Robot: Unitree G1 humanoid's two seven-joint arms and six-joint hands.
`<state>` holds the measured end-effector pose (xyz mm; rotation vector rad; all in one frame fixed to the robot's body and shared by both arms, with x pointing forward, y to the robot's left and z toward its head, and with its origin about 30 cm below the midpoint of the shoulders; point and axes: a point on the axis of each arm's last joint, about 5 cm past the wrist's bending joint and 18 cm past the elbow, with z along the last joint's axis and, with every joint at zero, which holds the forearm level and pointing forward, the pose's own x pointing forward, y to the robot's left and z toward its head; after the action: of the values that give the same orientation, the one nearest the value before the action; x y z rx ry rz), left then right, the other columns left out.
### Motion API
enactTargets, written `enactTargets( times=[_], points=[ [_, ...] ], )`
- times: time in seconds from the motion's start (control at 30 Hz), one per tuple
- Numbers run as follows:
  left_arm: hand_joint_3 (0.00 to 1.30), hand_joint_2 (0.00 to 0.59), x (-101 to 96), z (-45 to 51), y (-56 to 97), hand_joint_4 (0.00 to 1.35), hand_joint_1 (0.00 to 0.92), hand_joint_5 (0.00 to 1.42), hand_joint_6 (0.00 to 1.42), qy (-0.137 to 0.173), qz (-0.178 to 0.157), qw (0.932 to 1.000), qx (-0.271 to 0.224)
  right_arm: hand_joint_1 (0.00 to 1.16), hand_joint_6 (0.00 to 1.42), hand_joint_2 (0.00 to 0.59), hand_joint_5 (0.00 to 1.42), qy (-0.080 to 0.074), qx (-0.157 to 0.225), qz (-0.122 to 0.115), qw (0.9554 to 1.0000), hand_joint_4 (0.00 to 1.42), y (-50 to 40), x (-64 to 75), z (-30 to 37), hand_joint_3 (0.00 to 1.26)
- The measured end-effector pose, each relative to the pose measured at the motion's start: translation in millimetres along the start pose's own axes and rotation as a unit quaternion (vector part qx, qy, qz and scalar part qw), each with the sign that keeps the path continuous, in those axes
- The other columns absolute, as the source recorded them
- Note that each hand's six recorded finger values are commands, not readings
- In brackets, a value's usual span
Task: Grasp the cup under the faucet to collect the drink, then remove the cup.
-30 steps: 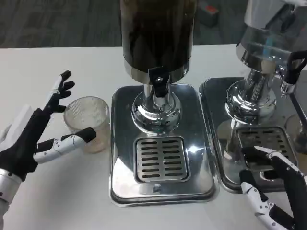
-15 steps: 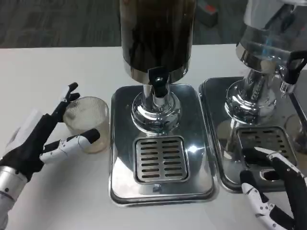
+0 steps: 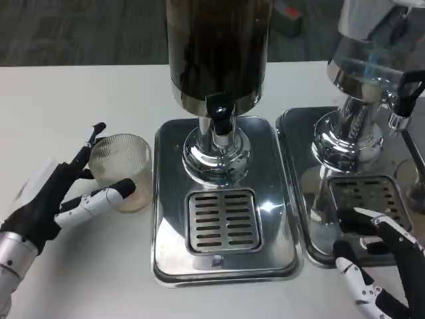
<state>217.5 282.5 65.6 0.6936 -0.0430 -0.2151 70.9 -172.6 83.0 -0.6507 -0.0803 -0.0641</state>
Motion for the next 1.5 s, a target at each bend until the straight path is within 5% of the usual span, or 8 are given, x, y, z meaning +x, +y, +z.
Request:
enactTargets(
  times=[0.87, 1.5],
  points=[
    [0.0, 0.006, 10.3, 5.4, -7.6, 0.12, 0.238, 0.27, 0.37, 0.018, 0.01, 0.9993, 0.03, 0.41, 0.45, 0.39, 0.34, 0.009, 0.0, 0.004, 0.9999, 0.39, -1.3, -7.0, 1.0, 0.4],
    [0.26, 0.039, 14.8, 12.7, -18.9, 0.36, 0.29, 0.51, 0.7, -0.024, 0.0, 0.9981, 0.056, 0.32, 0.47, 0.376, 0.35, 0.01, 0.002, 0.0, 0.9999, 0.39, -3.9, -8.1, 2.3, 0.42]
  ],
)
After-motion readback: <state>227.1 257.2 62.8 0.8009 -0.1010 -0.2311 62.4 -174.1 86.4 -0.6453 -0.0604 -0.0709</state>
